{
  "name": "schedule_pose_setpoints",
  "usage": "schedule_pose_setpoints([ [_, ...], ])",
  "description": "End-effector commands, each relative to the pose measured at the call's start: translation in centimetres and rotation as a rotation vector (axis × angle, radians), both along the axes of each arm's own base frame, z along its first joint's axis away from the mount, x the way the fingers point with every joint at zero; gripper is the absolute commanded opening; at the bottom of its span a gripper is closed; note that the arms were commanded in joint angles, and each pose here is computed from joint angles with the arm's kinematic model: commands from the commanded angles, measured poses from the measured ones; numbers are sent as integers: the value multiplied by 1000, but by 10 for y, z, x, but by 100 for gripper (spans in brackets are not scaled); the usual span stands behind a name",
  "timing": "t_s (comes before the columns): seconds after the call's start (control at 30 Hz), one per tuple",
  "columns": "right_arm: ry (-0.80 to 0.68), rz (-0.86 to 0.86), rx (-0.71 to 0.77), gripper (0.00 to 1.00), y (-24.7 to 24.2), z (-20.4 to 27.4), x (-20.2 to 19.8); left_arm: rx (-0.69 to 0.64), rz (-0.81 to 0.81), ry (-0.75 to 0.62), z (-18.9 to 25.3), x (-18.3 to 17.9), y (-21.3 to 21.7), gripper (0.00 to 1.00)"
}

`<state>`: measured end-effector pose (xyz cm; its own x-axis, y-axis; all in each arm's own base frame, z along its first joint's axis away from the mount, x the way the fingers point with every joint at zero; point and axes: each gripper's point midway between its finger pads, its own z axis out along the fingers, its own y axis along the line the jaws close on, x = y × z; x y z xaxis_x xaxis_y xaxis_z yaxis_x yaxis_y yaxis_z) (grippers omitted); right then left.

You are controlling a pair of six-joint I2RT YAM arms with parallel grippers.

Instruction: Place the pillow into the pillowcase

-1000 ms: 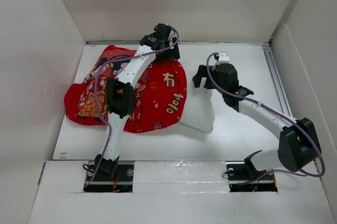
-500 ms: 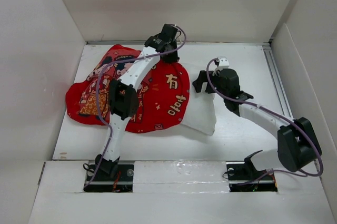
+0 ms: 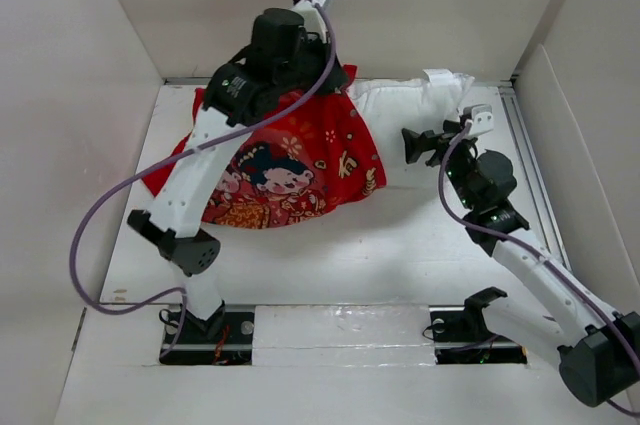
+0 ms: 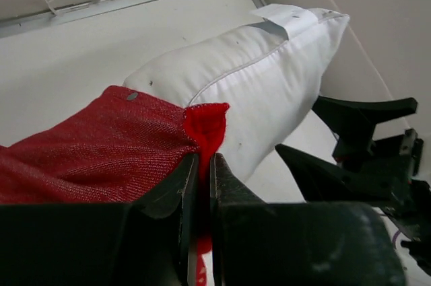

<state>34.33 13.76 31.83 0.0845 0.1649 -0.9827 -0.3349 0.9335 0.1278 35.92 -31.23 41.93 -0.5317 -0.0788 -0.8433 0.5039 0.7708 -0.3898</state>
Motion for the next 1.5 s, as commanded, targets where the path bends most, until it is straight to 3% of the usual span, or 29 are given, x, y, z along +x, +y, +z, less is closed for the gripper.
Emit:
schedule_pose_setpoints([
  [0.0,-145,85,-61,100,11,43,-13,-53,-98,-98,33,-22,2,0],
  [0.17,-227,260,-133,100,31,81,-59,-19,-116,-78,11,-25,3,0],
  [0.3,-186,142,-143,100,11,86,-57,-27,-147,-68,4,-27,-2,0],
  [0.43,-159,168,-131,100,17,82,-54,-39,-175,-47,-1,-29,-9,0],
  [0.53,-55,170,-204,100,29,52,-26,-48,-182,-38,-3,-29,-11,0],
  [0.57,41,209,-244,100,41,22,-13,-51,-191,-36,-3,-31,-12,0],
  [0.73,107,204,-281,100,63,-25,23,-96,-212,-55,18,-43,-10,0],
  [0.87,173,454,-282,100,112,-62,14,-127,-209,-84,34,-50,-5,0],
  [0.9,140,523,-235,89,125,-58,11,-137,-207,-85,38,-51,-5,0],
  [0.93,126,586,-206,62,134,-56,2,-133,-217,-72,33,-46,-10,0],
  [0.97,127,699,-133,1,149,-51,-13,-138,-222,-56,29,-40,-17,0],
  [1.03,88,771,-64,0,160,-37,-26,-144,-219,-50,33,-39,-18,0],
  [1.1,-35,921,27,0,171,2,-63,-151,-241,-48,35,-31,-29,0],
  [1.3,-257,1154,173,0,162,80,-130,-185,-280,-88,57,-37,-73,0],
  [1.47,-389,1165,197,0,134,130,-159,-252,-392,-52,55,-58,-100,0],
])
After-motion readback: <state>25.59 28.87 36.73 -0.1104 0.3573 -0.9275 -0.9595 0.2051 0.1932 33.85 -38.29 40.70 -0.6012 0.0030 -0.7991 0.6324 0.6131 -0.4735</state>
